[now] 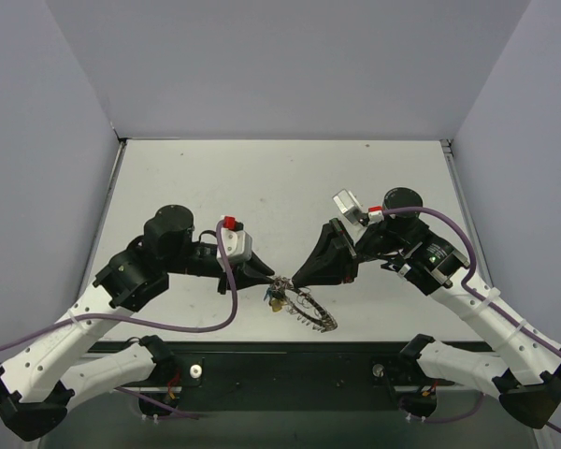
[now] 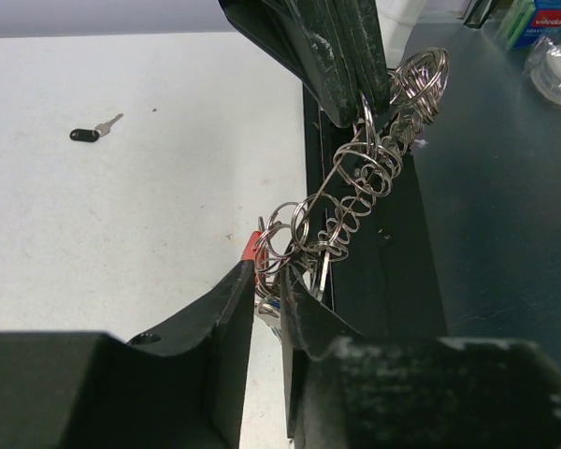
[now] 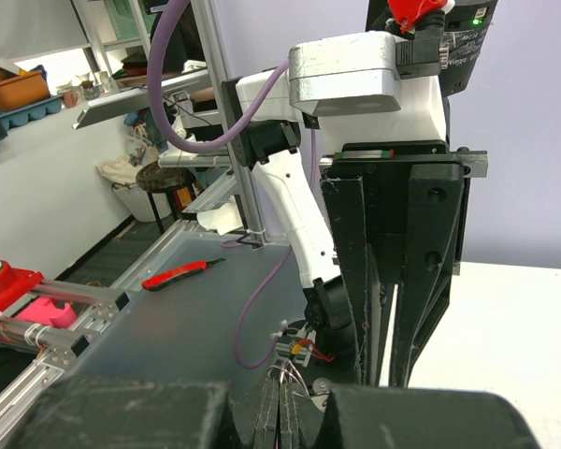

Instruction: Put the keys on the keyring

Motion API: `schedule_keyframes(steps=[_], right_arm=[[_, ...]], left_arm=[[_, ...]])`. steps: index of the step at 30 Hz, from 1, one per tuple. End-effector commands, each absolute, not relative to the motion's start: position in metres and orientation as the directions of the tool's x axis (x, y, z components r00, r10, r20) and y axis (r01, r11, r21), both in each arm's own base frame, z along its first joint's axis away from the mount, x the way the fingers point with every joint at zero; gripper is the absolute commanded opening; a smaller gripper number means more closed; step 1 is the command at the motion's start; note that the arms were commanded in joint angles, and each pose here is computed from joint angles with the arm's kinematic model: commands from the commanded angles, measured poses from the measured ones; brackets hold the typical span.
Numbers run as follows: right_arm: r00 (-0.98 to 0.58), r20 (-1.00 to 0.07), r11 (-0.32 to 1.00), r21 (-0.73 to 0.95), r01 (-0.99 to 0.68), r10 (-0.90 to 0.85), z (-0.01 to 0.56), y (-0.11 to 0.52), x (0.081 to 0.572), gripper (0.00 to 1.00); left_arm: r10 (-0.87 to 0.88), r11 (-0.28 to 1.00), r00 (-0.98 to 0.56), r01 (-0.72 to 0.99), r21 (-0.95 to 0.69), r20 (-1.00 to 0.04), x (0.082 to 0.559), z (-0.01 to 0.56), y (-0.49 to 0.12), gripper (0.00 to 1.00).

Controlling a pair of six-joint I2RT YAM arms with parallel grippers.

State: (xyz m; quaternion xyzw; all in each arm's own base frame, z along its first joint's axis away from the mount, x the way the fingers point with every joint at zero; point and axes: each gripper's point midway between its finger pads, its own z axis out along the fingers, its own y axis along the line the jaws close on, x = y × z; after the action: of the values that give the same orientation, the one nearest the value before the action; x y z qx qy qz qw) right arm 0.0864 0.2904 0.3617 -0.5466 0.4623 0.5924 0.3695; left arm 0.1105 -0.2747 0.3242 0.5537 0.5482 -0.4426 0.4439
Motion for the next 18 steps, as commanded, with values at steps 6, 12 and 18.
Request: schedule_keyframes(steps=[6, 12, 18], right_arm=[[-0.028, -1.0, -0.34, 0.024, -0.94, 0.007, 0.3825, 0.2871, 0.0803, 0.0], [-0.031, -1.0, -0.34, 0.027, -0.94, 0.005, 0.3817, 0.2869, 0.08, 0.0], [-0.03, -1.0, -0.339, 0.026, -0.94, 0.006, 0.3824, 0.2866, 0.0799, 0.0]], left_arm=[[0.152, -0.037, 0.056, 0.998, 0.051, -0.987, 0.1046, 0.3474, -0.2769, 0.0], [0.144, -0.019, 0.063, 0.998, 0.061, -0.988, 0.1052, 0.3508, -0.2743, 0.0], [0.154, -0.005, 0.069, 0.998, 0.069, -0.986, 0.1043, 0.3495, -0.2697, 0.25]])
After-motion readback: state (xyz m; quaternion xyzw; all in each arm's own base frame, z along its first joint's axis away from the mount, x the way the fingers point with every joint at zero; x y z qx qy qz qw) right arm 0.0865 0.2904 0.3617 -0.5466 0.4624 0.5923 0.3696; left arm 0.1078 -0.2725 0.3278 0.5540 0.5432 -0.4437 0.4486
